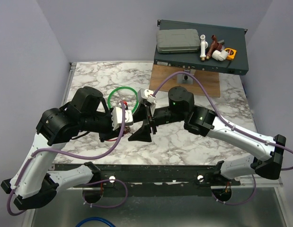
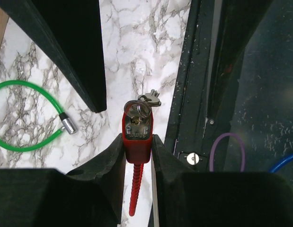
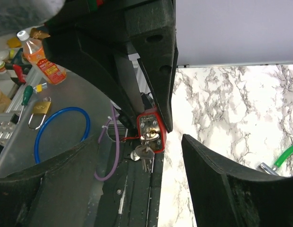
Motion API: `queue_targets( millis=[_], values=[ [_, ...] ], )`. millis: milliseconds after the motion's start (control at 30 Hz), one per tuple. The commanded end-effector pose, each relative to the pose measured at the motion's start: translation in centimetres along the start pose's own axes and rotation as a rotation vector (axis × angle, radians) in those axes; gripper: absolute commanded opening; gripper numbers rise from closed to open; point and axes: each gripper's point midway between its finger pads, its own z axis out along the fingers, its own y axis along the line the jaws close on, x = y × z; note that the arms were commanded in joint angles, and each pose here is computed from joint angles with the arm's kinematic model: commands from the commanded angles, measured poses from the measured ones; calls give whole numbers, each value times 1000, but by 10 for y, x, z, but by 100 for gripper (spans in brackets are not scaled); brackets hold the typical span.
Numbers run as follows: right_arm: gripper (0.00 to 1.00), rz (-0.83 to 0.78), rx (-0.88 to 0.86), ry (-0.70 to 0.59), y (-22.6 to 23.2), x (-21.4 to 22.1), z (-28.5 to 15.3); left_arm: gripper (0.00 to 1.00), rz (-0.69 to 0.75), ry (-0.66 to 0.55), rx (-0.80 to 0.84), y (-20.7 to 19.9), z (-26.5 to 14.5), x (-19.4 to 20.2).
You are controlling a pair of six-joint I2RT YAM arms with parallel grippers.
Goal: Unlock with the key
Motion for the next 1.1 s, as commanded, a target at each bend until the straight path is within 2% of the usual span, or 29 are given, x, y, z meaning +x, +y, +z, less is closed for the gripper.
queue_targets(
  millis=[0, 233, 467, 533, 700, 833, 1067],
  values=[
    [71, -33, 26, -29, -7, -3, 13, 0, -12, -65, 40, -8, -5, -14],
    [58, -51, 55, -25, -12, -2, 17, 0, -12, -70, 40, -10, -6, -14],
    [37, -79, 77, 41, -14, 11, 22, 0, -11, -84, 45, -13, -12, -16],
    [30, -82, 75, 49, -13, 12, 22, 0, -1, -88, 55, -17, -15, -17],
    [1, -106, 88, 30, -13, 4, 17, 0, 29, -88, 109, -30, -20, -13],
    [1, -126, 116, -17, -13, -8, 11, 1, 40, -101, 160, -41, -20, -10],
    [1, -122, 153, -78, -13, -15, 4, 45, 55, -133, 138, -43, -26, -15]
  ],
)
